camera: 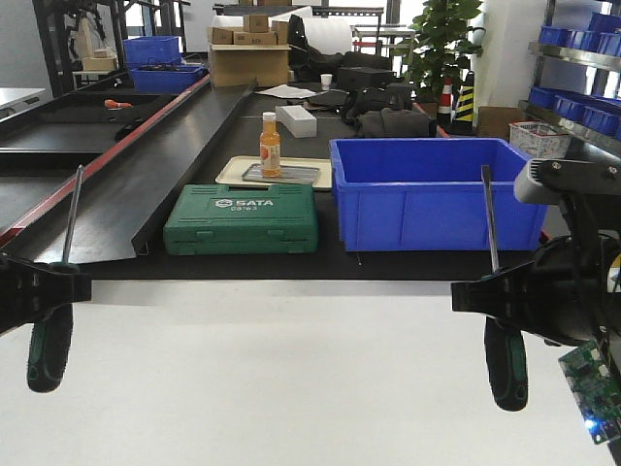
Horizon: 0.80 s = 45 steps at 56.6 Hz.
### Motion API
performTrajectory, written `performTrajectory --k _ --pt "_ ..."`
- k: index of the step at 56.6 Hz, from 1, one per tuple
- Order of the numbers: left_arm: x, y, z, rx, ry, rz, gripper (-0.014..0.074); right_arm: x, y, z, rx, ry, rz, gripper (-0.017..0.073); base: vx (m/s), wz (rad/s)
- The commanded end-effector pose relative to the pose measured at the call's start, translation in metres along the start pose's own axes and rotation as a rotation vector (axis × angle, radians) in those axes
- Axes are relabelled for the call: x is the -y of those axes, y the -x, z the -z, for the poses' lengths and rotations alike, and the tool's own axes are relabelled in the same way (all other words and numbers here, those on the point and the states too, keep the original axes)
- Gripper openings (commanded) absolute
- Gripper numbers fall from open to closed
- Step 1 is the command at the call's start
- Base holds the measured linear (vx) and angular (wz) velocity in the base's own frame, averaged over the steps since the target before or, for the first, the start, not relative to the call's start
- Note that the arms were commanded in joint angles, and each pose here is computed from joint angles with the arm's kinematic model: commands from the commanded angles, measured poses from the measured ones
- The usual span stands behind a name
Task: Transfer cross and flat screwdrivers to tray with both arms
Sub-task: 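Hold both screwdrivers while the base drives to the grey tray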
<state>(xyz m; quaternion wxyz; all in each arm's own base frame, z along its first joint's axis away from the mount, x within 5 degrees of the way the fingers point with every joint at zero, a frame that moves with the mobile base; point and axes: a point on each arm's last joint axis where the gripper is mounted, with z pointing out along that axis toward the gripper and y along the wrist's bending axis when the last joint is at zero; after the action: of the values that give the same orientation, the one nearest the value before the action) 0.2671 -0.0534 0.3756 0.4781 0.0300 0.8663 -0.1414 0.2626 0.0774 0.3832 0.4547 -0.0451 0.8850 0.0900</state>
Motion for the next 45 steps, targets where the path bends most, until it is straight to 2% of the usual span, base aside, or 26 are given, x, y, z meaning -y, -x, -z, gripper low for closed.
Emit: performTrajectory --k 1,24,45 --pt "0.0060 0.0195 0.0160 0.141 -0.018 0.008 0.0000 -0.0011 0.0182 0.0178 0.142 0.018 0.011 -0.0008 -0.28 -0.05" --pt "0.0061 0.0196 0.0164 0.142 -0.018 0.008 -0.0001 -0.0011 0.0182 0.0178 0.142 0.018 0.011 -0.0008 -0.28 -0.12" --pt "0.0061 0.0196 0.0164 0.142 -0.018 0.008 -0.0001 -0.0011 0.0182 0.0178 0.142 0.018 0.011 -0.0008 -0.22 -0.53"
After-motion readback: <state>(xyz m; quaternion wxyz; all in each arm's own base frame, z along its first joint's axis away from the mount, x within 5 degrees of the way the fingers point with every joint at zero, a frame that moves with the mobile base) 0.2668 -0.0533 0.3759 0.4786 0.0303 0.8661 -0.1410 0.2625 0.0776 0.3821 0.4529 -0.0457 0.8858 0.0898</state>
